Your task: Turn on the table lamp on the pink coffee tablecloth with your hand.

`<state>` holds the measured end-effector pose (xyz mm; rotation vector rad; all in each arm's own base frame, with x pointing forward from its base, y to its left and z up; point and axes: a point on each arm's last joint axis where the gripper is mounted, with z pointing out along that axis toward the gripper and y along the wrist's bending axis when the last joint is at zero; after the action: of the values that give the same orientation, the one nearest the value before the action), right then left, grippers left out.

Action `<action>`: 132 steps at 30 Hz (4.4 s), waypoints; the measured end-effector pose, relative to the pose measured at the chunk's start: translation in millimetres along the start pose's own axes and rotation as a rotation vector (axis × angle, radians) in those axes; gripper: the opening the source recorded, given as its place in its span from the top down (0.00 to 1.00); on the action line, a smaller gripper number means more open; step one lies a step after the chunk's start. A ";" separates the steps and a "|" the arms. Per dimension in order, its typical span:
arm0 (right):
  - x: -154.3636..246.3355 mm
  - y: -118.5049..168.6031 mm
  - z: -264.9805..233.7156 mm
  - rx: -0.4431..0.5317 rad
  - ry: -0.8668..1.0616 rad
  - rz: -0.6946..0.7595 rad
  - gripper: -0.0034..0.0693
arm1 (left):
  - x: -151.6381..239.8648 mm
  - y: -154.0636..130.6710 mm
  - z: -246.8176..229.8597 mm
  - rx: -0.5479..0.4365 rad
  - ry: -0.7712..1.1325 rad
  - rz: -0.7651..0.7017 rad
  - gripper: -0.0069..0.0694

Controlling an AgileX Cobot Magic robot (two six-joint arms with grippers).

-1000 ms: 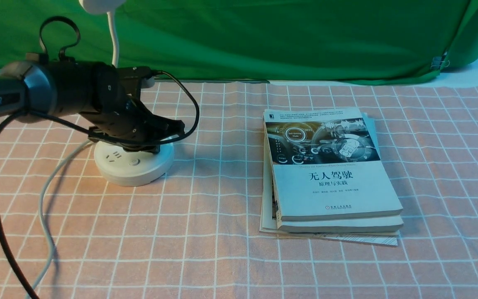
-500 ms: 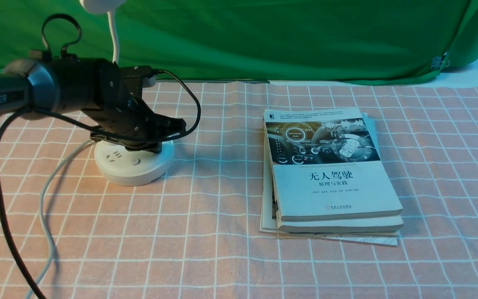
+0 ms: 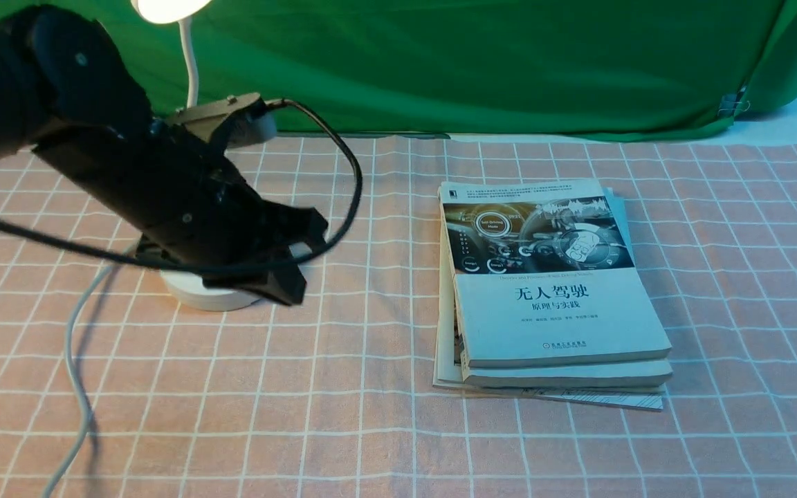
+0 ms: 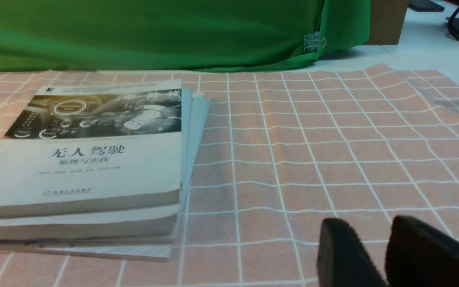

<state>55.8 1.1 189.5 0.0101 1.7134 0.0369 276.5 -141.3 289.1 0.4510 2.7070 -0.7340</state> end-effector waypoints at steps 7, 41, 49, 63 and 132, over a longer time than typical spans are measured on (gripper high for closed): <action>0.0 0.0 0.0 0.000 0.000 0.000 0.62 | 70.7 -74.2 -66.0 0.203 -0.235 0.382 0.88; 0.0 0.0 0.0 0.000 -0.001 0.000 0.62 | 231.6 61.1 -28.7 -0.291 -1.091 0.154 0.88; 0.0 0.0 0.0 0.000 -0.001 0.000 0.62 | 246.4 69.8 -49.8 -0.502 -1.230 0.176 0.88; -0.1 0.0 -0.1 0.000 -0.001 0.000 0.62 | 264.3 70.6 -35.4 -0.470 -1.121 -0.018 0.88; 0.0 0.0 -0.1 0.000 0.000 0.004 0.62 | 266.7 73.0 -34.4 -0.553 -1.055 0.112 0.88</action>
<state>55.7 1.1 189.5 0.0137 1.7132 0.0400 55.1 -4.8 189.1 0.0308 1.7351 -0.0819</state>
